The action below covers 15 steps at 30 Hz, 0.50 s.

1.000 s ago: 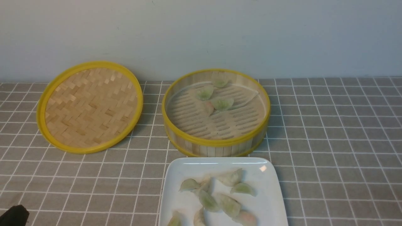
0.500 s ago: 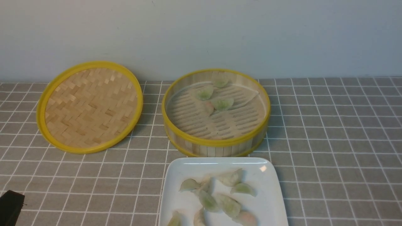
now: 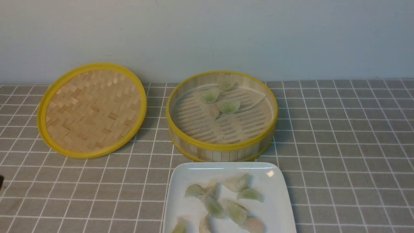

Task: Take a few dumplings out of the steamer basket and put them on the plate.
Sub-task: Use the left arm to grab a dumpling from the steamer

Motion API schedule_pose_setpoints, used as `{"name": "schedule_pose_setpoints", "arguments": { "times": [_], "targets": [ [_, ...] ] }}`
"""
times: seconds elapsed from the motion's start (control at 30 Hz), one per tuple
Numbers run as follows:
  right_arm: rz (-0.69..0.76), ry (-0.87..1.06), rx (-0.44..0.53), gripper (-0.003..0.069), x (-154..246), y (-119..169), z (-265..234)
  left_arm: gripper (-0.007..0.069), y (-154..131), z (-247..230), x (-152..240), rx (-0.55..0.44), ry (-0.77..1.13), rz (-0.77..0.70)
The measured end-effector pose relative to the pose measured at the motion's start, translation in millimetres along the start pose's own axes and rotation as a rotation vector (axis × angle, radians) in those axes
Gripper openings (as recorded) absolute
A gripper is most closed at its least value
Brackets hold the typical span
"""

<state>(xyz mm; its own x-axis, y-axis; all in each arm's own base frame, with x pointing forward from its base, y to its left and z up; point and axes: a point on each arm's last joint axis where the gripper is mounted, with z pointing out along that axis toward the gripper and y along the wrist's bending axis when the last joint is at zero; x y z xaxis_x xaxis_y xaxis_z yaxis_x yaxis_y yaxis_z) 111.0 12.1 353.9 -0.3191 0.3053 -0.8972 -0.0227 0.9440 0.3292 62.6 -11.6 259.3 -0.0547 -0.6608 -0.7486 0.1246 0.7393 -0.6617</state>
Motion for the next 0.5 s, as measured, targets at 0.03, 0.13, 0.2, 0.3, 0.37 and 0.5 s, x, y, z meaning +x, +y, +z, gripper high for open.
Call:
{"name": "schedule_pose_setpoints", "arguments": {
  "times": [0.03,0.13,0.2,0.3,0.37,0.5],
  "targets": [
    [-0.035,0.082,0.012,-0.0015,-16,5,12,-0.0005,-12,6,-10,0.014,0.044,0.065],
    [-0.122,0.293,0.024,-0.0015,-44,15,37,-0.0005,-39,33,-25,0.048,0.247,0.21],
    [-0.15,0.442,0.027,-0.0015,-53,18,61,-0.0005,-58,54,-37,0.096,0.376,0.27],
    [-0.16,0.629,-0.001,-0.0015,-57,21,89,-0.0005,-80,102,-47,0.185,0.678,0.3],
    [-0.156,0.696,-0.037,-0.0015,-52,23,101,-0.0005,-84,136,-47,0.223,0.85,0.287],
    [-0.147,0.727,-0.1,-0.0015,-49,27,103,-0.0005,-82,196,-36,0.244,1.105,0.305]
  ]
}}
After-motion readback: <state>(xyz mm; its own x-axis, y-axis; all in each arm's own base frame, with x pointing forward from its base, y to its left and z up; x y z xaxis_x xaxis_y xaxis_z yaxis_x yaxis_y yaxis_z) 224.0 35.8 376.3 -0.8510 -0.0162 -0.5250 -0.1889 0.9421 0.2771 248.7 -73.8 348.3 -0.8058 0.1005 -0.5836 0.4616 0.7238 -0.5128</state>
